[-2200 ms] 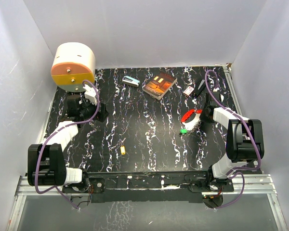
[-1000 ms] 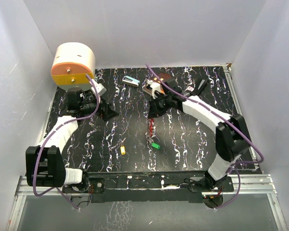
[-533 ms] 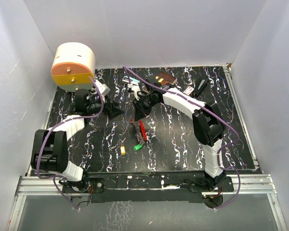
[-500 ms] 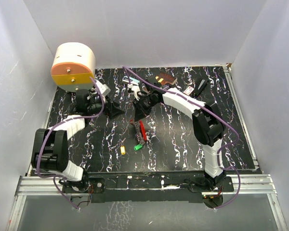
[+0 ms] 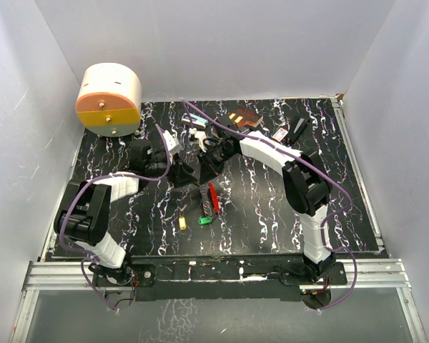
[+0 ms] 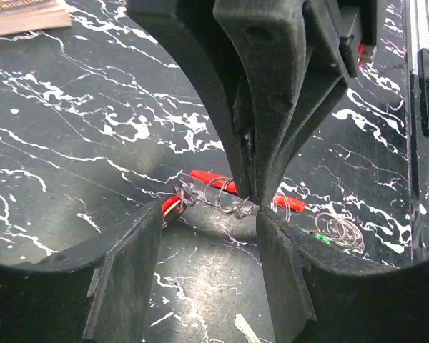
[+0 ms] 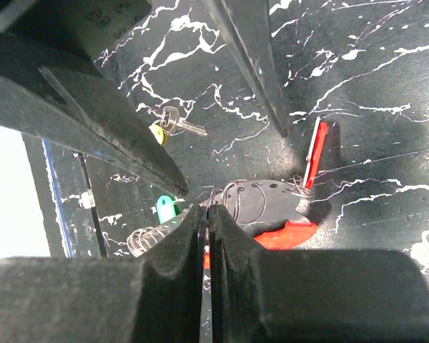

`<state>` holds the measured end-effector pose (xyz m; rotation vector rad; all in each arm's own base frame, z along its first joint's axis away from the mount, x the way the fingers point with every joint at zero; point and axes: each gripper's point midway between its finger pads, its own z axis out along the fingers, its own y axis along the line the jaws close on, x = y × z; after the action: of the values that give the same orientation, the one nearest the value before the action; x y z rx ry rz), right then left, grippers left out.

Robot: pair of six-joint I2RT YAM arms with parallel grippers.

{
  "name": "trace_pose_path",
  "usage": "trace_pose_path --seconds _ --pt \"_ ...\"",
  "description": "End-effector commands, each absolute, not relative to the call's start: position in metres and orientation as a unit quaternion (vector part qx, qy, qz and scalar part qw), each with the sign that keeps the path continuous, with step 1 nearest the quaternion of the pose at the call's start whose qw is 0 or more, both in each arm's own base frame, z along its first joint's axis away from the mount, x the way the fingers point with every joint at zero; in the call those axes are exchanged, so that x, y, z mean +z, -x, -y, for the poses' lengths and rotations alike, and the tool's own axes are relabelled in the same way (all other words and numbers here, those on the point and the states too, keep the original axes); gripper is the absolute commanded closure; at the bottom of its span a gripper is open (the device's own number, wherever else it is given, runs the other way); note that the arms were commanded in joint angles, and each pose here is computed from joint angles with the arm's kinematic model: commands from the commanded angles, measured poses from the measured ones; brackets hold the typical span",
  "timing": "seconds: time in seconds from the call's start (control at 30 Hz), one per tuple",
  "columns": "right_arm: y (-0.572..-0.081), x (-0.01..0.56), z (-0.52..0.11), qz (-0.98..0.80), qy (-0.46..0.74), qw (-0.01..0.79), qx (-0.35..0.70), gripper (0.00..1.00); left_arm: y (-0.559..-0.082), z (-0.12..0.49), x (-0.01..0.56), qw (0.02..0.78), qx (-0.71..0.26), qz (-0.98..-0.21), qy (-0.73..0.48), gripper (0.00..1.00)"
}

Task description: Put the keys on the keyring

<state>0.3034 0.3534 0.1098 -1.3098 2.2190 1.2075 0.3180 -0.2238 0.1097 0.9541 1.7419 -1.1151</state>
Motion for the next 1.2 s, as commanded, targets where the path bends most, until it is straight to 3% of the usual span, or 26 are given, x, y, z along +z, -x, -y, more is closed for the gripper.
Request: trace_pose_path --seconds 0.0,0.5,0.63,0.9,1.03,1.17 --pt "-0.307 0.123 -0.364 -0.741 0.475 0.169 0.443 0.92 -0.304 0.235 0.104 0.401 -0.468 -0.671 -0.412 0.48" --pt "-0.3 0.143 -0.368 -0.729 0.475 0.177 0.459 0.92 -0.294 0.246 0.103 0.388 -0.474 -0.659 -0.437 0.52" --pt "-0.298 0.14 -0.369 -0.731 0.475 0.172 0.46 0.92 -0.29 0.25 0.104 0.384 -0.475 -0.655 -0.446 0.65" --pt "-0.296 0.142 -0.374 -0.727 0.475 0.171 0.465 0.92 -0.286 0.255 0.1 0.368 -0.481 -0.653 -0.454 0.75" --pt "-0.295 0.141 -0.374 -0.729 0.475 0.168 0.464 0.92 -0.285 0.258 0.1 0.36 -0.484 -0.652 -0.459 1.0" --pt "-0.295 0.143 -0.373 -0.727 0.476 0.172 0.463 0.92 -0.284 0.258 0.098 0.354 -0.485 -0.655 -0.459 1.0"
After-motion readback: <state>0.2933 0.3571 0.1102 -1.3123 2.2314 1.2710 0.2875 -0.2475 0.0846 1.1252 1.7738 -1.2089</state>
